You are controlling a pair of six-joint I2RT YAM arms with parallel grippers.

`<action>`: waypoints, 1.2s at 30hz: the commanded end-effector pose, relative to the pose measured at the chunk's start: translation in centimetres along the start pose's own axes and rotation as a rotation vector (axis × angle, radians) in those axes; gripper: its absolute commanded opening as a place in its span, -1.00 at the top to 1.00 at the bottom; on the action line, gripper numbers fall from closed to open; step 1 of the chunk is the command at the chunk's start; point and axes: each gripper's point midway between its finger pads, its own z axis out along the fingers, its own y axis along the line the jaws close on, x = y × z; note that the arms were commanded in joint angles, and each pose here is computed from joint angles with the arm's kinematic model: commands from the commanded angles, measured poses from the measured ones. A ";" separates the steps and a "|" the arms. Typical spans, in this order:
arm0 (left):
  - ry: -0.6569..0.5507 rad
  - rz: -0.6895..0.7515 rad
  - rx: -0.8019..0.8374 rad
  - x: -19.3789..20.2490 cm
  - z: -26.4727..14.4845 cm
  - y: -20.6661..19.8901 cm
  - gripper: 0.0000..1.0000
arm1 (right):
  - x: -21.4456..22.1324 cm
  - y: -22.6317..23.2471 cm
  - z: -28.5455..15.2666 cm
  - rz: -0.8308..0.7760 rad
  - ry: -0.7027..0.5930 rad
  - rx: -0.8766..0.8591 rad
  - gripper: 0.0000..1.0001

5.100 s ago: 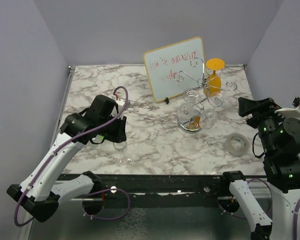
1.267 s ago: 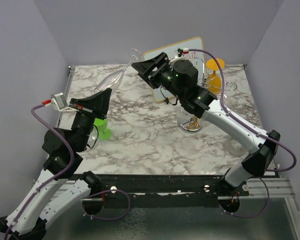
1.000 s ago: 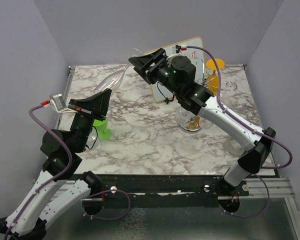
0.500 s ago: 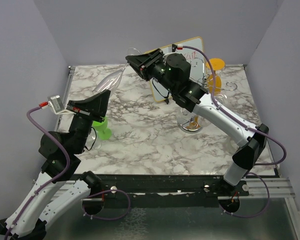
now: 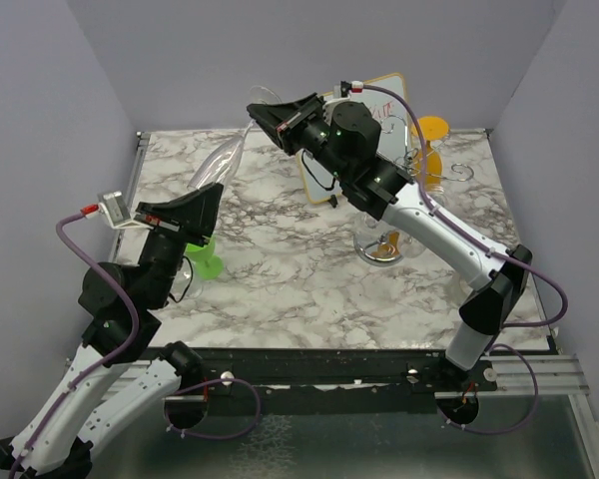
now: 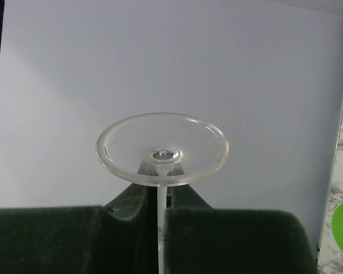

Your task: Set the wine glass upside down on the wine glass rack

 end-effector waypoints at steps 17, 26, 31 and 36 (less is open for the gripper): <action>0.112 0.073 -0.246 1.7 -3.7 5.3 -0.97 | -2.6 6.6 -5.6 -0.591 -0.160 -0.324 0.99; 0.156 0.197 0.070 -0.1 -2.7 -1.6 -0.97 | 2.0 5.7 -8.2 -0.801 0.092 -0.450 0.99; 0.240 0.162 0.132 2.4 -1.3 -2.6 -0.93 | 5.0 5.9 -10.0 -0.875 0.240 -0.592 0.99; 0.321 0.098 0.162 4.8 0.0 -3.2 -0.80 | 6.7 6.3 -11.6 -0.905 0.330 -0.702 0.99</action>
